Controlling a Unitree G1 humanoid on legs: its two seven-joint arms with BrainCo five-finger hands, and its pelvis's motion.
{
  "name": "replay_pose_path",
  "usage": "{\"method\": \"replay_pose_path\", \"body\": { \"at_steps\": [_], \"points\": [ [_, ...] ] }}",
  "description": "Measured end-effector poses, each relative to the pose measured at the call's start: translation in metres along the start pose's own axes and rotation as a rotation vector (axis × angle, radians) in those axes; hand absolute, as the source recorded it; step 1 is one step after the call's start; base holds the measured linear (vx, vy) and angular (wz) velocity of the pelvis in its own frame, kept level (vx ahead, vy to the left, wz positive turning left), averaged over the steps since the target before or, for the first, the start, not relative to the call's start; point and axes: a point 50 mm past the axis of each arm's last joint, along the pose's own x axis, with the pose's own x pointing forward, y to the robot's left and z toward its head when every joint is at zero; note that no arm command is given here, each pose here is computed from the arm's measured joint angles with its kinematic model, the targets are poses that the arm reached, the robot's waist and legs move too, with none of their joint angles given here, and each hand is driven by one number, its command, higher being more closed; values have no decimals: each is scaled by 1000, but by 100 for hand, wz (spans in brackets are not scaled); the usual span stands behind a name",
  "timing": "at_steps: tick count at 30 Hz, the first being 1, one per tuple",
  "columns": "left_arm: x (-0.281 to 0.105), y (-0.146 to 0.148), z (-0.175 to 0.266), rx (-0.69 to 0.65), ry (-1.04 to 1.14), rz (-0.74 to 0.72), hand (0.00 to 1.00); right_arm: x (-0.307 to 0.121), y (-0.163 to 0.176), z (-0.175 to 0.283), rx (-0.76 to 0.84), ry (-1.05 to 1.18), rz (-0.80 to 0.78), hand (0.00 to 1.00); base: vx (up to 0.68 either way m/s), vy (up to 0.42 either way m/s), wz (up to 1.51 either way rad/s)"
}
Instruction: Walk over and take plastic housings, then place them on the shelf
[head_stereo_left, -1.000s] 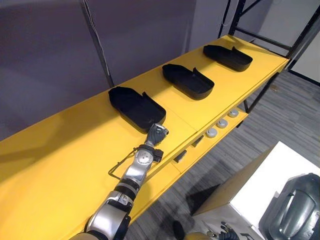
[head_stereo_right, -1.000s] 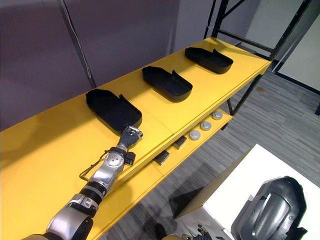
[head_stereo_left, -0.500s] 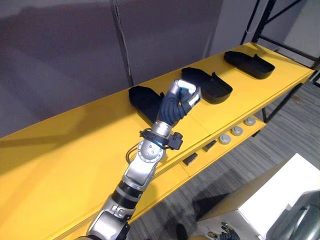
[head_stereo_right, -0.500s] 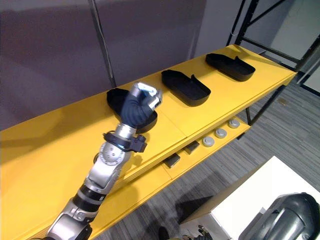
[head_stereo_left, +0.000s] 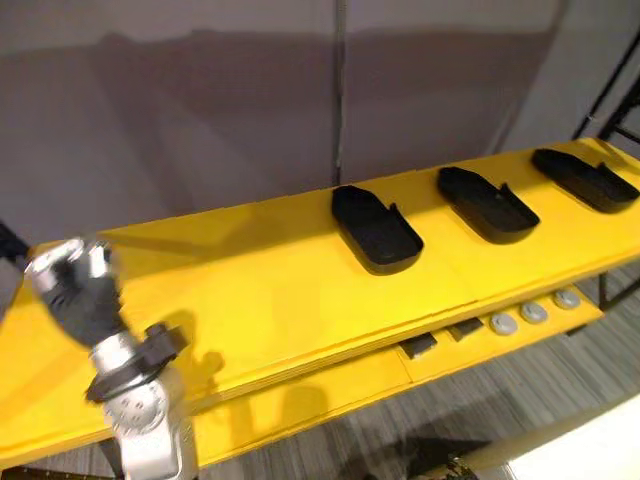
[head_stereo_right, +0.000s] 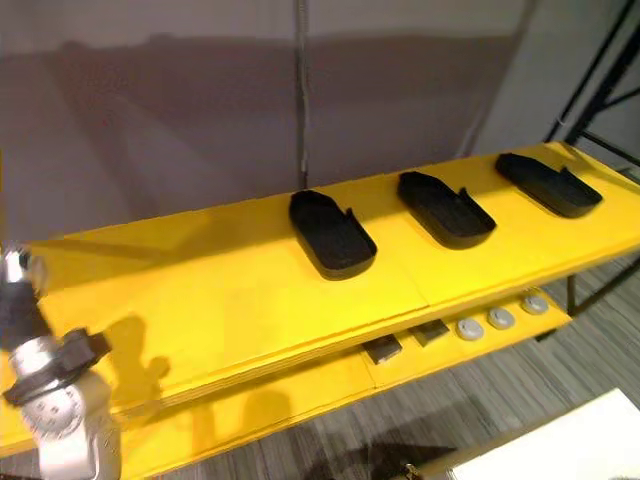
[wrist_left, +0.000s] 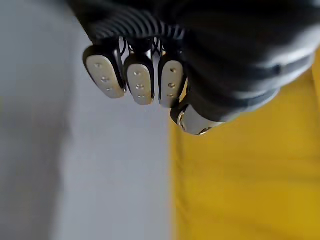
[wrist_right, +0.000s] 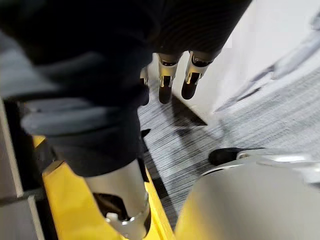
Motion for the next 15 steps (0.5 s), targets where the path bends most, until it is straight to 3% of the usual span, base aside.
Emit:
{"method": "replay_pose_path", "body": {
  "at_steps": [5, 10, 15],
  "points": [
    [-47, 57, -62, 299, 415, 135, 100, 1, 27, 20, -18, -88, 64, 0, 35, 16, 23],
    [-105, 87, -119, 431, 811, 186, 100, -2, 48, 21, -73, -98, 135, 0, 23, 11, 12],
    [-141, 108, -138, 467, 992, 283, 100, -2, 44, 19, -62, -93, 97, 0, 43, 10, 7]
  ]
}}
